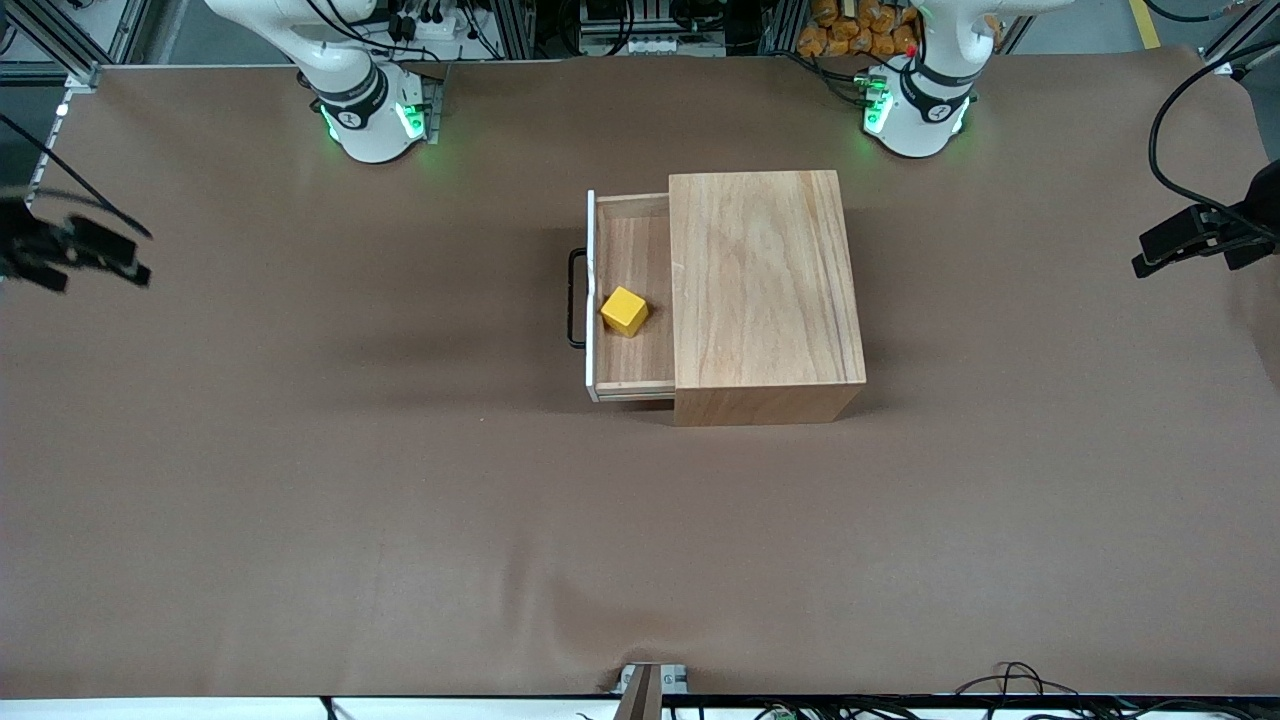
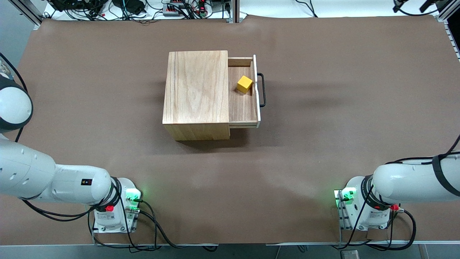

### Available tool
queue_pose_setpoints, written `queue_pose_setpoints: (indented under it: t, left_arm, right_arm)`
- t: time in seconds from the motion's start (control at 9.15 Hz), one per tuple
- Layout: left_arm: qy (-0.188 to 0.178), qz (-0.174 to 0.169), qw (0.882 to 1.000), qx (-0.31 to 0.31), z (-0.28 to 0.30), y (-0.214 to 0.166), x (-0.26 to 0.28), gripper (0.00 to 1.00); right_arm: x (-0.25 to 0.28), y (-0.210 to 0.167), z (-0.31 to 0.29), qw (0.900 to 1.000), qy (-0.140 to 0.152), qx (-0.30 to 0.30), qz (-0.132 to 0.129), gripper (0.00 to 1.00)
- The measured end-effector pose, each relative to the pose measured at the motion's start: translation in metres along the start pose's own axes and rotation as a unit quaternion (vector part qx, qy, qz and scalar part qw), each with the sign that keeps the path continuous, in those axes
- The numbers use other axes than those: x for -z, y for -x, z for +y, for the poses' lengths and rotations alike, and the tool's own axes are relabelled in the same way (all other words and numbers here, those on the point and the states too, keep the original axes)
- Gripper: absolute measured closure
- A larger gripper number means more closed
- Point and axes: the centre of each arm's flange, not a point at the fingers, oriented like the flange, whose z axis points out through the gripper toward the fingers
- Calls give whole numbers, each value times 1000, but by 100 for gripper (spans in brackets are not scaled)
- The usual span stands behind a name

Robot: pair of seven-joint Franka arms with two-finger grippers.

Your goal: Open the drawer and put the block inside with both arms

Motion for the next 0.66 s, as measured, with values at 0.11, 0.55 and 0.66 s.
queue_pose_setpoints:
  t: [0.11, 0.55, 0.66]
  left_arm:
    - [0, 0, 1000, -1, 1, 0, 0, 0]
    - [0, 0, 1000, -3, 2, 0, 0, 0]
    - [0, 0, 1000, -4, 4, 0, 0, 0]
  right_arm:
    - [12, 16, -2, 1000, 5, 1, -2, 0]
    - [11, 27, 4, 1000, 8, -6, -13, 0]
    - [11, 28, 5, 1000, 8, -6, -14, 0]
